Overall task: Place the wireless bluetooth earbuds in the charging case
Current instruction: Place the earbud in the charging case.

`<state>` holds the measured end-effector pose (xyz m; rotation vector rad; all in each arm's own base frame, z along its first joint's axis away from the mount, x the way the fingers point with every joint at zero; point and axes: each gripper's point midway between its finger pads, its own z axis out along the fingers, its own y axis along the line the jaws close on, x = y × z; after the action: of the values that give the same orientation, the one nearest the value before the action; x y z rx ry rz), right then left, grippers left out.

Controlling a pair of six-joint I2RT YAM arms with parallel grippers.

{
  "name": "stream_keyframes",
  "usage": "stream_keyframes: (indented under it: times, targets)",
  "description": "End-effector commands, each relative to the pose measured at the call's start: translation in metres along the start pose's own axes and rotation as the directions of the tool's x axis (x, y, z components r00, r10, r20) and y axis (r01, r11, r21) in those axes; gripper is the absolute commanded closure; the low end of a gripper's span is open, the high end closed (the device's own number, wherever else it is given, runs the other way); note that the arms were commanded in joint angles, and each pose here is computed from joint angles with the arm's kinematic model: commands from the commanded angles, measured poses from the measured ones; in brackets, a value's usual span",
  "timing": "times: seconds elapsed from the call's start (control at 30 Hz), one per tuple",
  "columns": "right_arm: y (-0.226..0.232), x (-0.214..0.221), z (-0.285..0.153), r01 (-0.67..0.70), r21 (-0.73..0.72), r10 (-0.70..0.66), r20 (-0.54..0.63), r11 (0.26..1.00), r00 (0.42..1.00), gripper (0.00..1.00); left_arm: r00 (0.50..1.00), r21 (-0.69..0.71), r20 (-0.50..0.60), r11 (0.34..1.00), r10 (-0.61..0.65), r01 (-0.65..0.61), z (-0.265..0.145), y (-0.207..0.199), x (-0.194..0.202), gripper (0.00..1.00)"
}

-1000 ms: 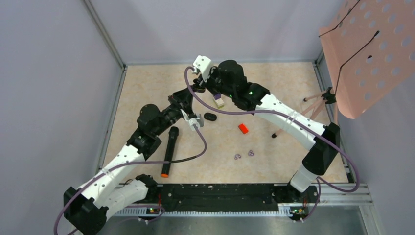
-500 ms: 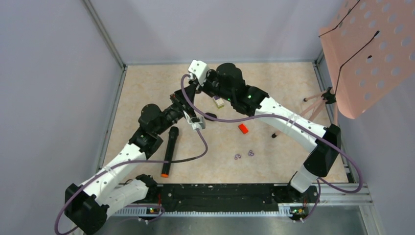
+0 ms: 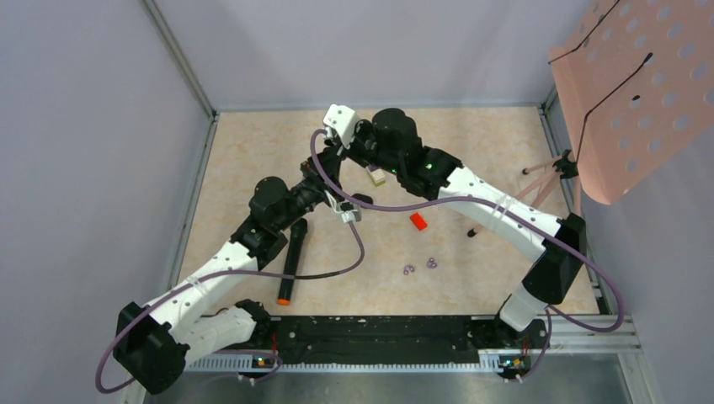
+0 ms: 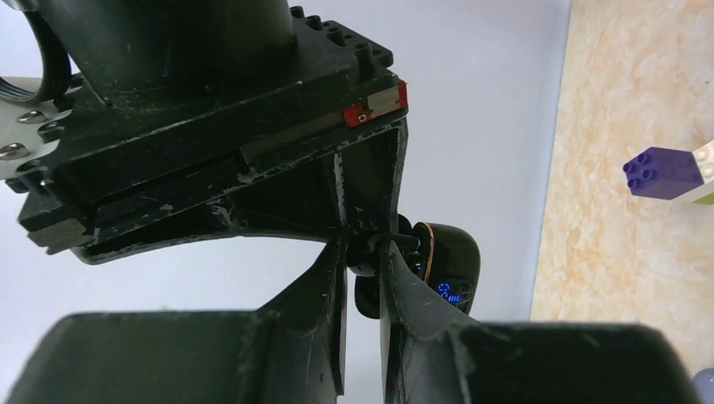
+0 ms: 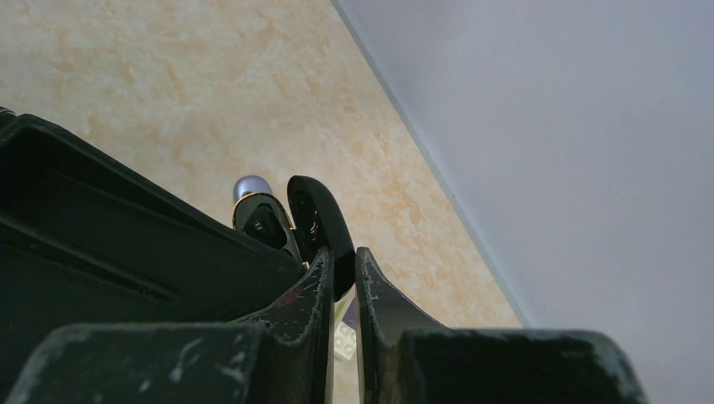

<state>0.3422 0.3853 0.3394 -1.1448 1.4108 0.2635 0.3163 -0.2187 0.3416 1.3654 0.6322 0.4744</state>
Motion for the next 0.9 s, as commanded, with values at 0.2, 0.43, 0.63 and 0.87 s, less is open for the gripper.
stream_keyframes:
  times: [0.2,0.43,0.63,0.87]
  targets:
    - [-0.012,-0.046,-0.018,0.012,0.034,-0.016,0.124,0.999,0.992,1.00,0.998,-0.064,-0.042,0.997,0.035,-0.038,0.000,0.023,0.004,1.00]
    - [-0.011,-0.048,-0.019,-0.016,0.031,0.011,0.129,0.999,0.992,1.00,0.998,-0.020,-0.024,0.998,0.054,-0.054,0.000,0.012,-0.001,1.00]
    - [-0.012,-0.045,-0.019,-0.019,0.037,0.014,0.121,0.999,0.993,1.00,0.998,0.026,-0.016,0.997,0.068,-0.068,-0.002,0.003,-0.004,1.00]
    - [-0.011,-0.046,-0.019,-0.022,0.036,0.017,0.125,0.999,0.992,1.00,0.997,0.035,-0.030,0.996,0.077,-0.076,-0.007,0.004,-0.003,1.00]
